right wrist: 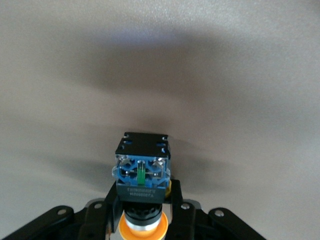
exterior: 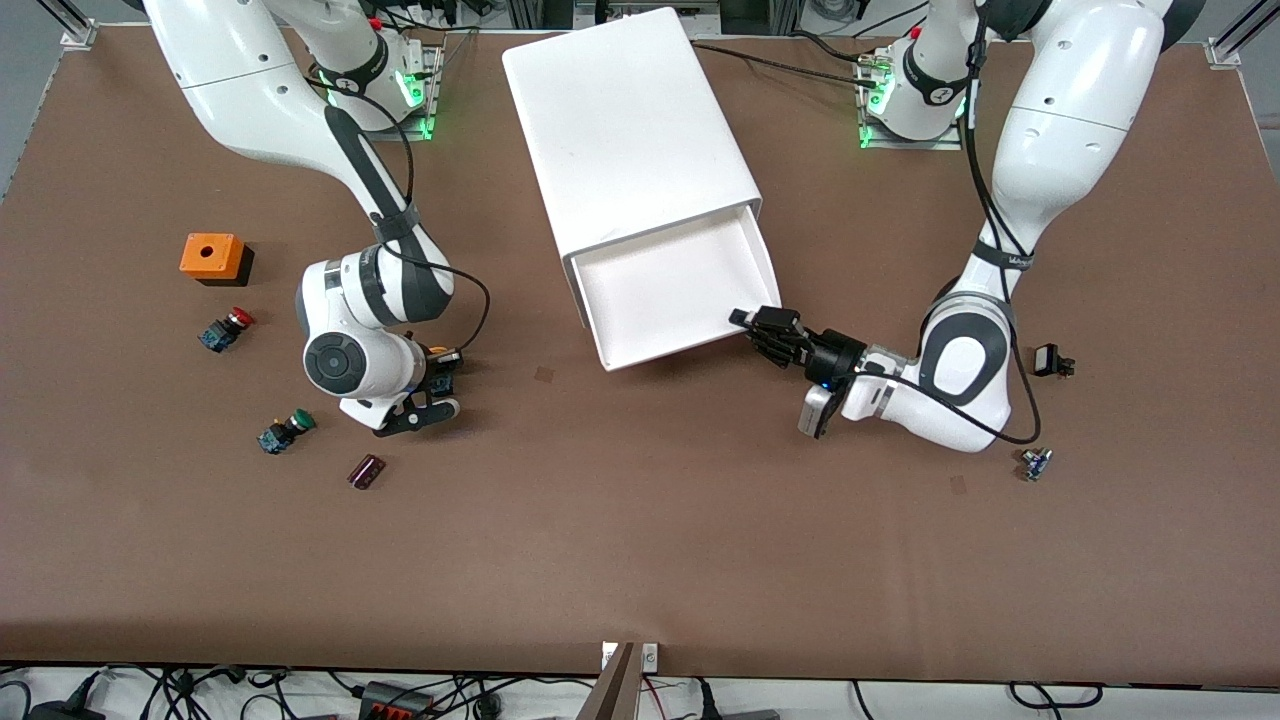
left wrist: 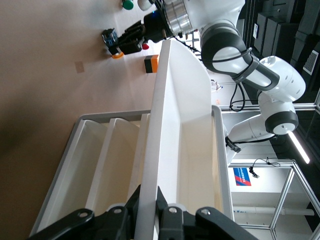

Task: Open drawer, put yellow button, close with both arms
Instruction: 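Pull the drawer open with the left gripper while the right gripper lifts the button, then release the drawer handle and draw the left gripper back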

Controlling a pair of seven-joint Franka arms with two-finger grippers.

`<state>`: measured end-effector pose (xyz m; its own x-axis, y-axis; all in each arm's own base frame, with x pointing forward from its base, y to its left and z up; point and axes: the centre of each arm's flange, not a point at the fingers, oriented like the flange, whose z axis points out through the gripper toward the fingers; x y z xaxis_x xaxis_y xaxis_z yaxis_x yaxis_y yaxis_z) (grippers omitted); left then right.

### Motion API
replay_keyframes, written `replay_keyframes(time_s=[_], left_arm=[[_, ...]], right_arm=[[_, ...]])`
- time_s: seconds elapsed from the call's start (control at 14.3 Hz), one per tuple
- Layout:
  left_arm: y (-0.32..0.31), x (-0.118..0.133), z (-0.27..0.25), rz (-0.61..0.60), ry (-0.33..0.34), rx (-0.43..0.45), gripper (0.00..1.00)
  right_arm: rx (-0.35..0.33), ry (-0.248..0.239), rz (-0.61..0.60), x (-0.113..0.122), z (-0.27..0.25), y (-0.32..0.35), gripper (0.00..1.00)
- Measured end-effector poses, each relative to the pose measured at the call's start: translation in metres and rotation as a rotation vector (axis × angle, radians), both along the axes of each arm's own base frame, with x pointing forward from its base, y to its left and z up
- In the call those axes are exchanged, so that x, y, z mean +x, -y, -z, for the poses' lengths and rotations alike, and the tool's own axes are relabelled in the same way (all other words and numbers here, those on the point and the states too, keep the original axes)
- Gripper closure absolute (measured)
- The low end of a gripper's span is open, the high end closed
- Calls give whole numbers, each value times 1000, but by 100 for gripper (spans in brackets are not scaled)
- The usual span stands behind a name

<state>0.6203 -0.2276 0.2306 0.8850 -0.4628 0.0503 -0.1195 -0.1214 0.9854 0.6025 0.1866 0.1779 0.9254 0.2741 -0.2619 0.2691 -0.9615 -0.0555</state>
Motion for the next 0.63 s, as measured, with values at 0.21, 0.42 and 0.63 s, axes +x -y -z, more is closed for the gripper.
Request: replay_keyframes(time_s=[0.21, 0.42, 0.63], left_arm=[[-5, 7, 4, -26, 17, 20, 75], [-9, 14, 2, -44, 34, 32, 46], [-19, 25, -9, -78, -9, 62, 18]], right_arm=[[13, 40, 0, 14, -23, -4, 59], [27, 58, 1, 35, -82, -9, 59], [70, 81, 44, 55, -157, -7, 59]])
